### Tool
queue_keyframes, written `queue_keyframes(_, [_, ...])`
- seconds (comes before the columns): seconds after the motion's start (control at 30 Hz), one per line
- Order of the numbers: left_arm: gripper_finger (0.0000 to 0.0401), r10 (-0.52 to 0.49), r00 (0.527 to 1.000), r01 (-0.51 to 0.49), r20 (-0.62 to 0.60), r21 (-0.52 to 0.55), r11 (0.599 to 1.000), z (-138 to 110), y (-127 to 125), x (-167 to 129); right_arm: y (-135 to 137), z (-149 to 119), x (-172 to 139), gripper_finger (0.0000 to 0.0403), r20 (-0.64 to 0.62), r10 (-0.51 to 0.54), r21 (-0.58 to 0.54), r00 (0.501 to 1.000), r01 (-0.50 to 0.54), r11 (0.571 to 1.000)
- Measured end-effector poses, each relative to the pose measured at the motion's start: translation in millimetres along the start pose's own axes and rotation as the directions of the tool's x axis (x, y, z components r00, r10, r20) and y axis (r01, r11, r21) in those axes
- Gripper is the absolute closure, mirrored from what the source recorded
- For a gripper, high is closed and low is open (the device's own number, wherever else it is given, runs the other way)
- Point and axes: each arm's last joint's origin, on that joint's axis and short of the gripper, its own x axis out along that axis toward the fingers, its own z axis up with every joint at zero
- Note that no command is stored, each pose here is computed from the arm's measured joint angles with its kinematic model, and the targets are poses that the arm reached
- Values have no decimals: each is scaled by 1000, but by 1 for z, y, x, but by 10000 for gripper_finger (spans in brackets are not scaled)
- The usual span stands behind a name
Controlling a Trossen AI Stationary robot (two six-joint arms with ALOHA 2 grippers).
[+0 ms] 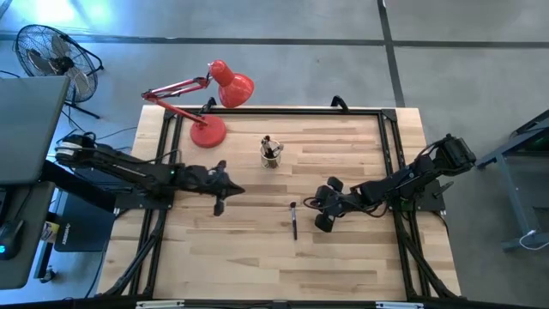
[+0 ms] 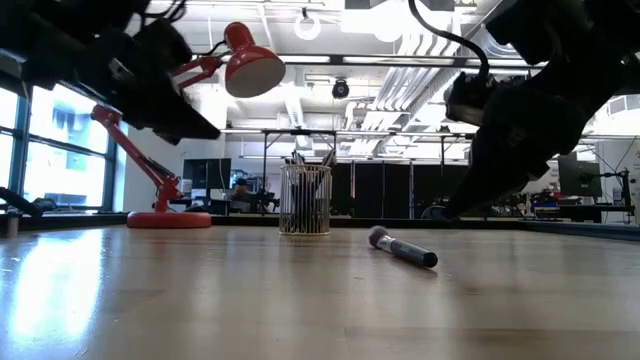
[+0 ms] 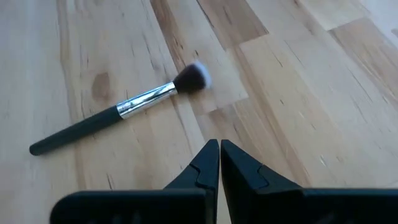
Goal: Put items in baskets/containers
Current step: Put the black powder brush into the gold pen holder
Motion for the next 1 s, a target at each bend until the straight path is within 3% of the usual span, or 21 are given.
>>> queue_keyframes(0.23, [399,21,997,-24,78,39,999,-14,6,-20,0,3,0,392,47,-29,11,998,29,1000])
queue_keyframes(0.43, [398,18,997,-24,77,73,997,-29,8,-28,7,18,-2,392,212,2,47,977,-13,999])
queue_keyframes(0.57, [400,58,995,-64,79,72,995,-40,12,-32,21,44,-7,400,341,32,7,939,-36,999])
queue_keyframes(0.7, [400,57,985,-70,163,76,995,-40,13,-38,39,83,-15,401,419,-28,-36,908,47,998])
queue_keyframes(0.83, [400,44,980,-59,194,77,995,-38,13,-42,54,125,-15,401,381,-107,-17,918,123,992])
queue_keyframes(1.0, [401,32,982,-47,188,80,996,-39,13,-44,60,161,0,401,158,-242,81,957,231,969])
